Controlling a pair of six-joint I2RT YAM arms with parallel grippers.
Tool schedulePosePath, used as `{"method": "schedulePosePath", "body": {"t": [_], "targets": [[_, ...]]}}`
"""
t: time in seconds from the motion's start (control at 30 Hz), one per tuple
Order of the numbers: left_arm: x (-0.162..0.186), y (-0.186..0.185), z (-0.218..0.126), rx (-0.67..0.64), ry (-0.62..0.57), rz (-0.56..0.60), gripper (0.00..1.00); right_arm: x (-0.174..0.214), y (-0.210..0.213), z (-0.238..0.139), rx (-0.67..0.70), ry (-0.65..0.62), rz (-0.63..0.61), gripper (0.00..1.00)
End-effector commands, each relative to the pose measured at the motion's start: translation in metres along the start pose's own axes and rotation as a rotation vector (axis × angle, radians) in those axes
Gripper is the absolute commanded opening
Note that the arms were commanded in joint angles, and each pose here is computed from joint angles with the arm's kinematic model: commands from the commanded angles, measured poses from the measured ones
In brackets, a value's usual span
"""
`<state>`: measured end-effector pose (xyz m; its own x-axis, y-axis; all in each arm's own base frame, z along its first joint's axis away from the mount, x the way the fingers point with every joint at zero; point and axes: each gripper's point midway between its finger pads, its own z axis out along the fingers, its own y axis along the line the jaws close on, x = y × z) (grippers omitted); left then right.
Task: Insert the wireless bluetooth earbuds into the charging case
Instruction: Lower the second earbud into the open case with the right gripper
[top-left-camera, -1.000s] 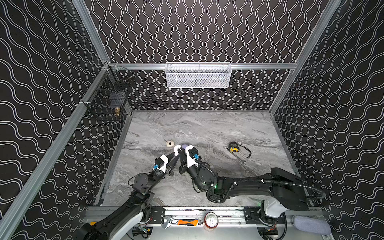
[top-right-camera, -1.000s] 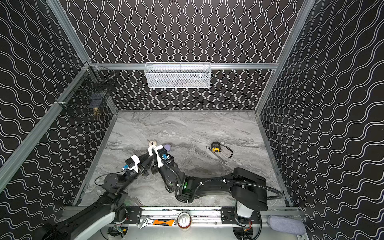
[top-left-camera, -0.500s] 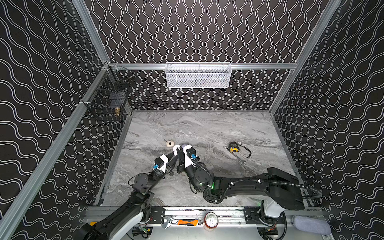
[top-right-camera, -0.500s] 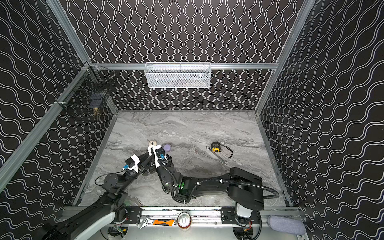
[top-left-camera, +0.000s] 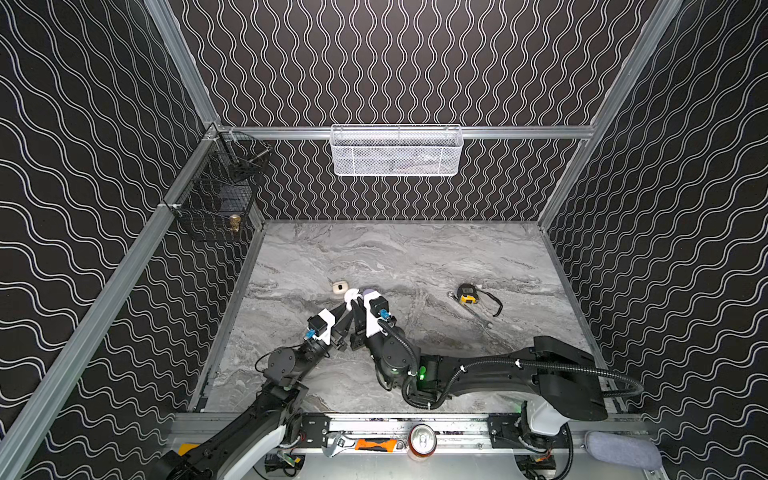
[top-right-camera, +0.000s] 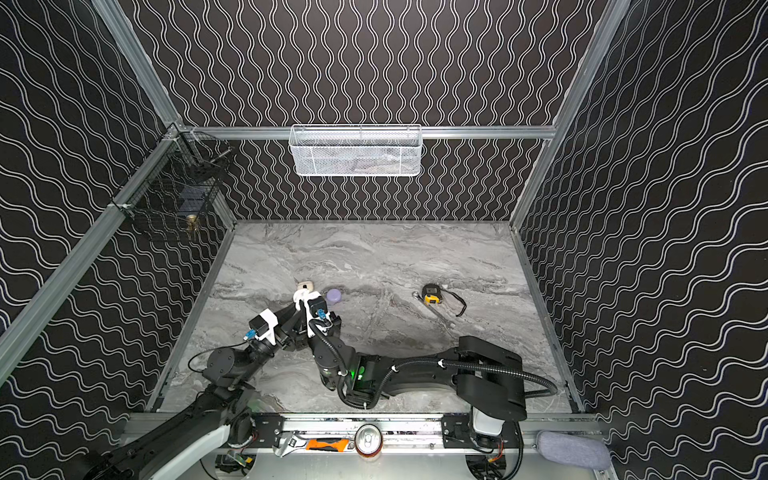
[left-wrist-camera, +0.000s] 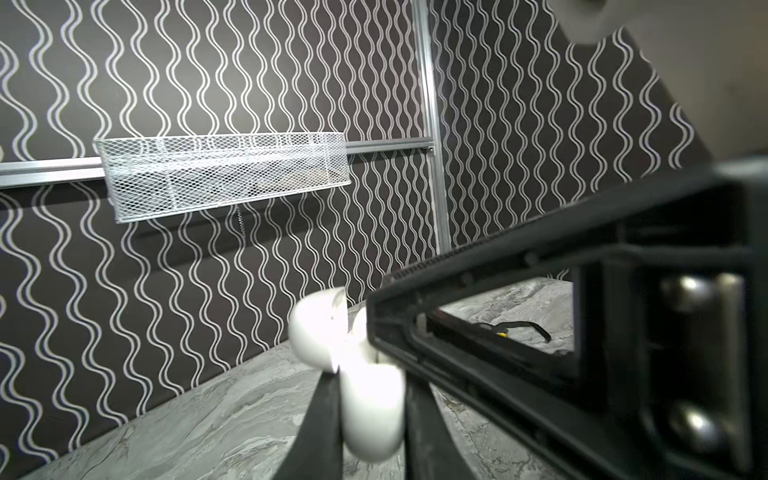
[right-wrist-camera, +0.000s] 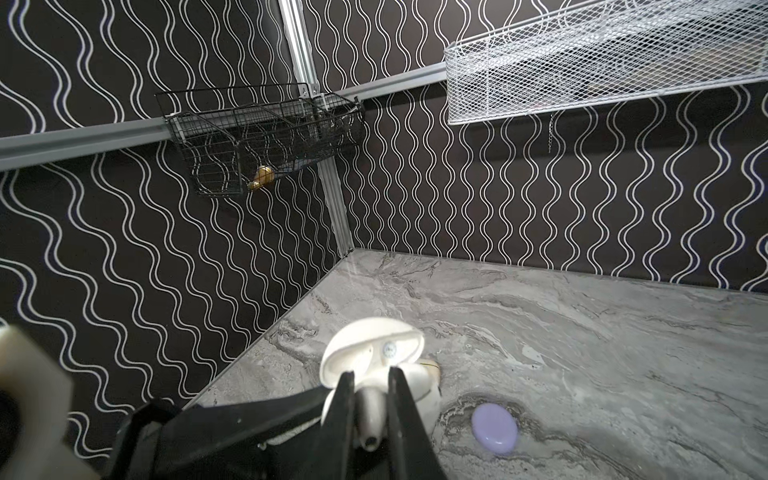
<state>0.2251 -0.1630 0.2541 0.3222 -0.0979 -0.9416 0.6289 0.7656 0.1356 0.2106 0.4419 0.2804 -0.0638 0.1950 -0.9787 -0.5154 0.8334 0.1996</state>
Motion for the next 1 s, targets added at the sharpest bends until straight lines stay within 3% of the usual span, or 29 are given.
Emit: {"method": "schedulePosePath", "body": {"t": [0.0, 0.47, 0.73, 0.97], "targets": [[-0.02, -0.006, 0.0, 0.034, -0.078, 0.03, 0.0, 0.017, 0.021, 0.001, -0.079, 0.071, -0.001, 0.01], [-0.02, -0.005, 0.0, 0.027, -0.078, 0.03, 0.0, 0.005, 0.021, -0.001, -0.086, 0.092, 0.043, 0.15], [-0.019, -0.006, 0.0, 0.032, -0.076, 0.03, 0.0, -0.006, 0.023, -0.005, -0.112, 0.091, 0.062, 0.33], [-0.019, -0.006, 0.0, 0.027, -0.074, 0.026, 0.0, -0.018, 0.019, -0.011, -0.123, 0.081, 0.09, 0.36]]}}
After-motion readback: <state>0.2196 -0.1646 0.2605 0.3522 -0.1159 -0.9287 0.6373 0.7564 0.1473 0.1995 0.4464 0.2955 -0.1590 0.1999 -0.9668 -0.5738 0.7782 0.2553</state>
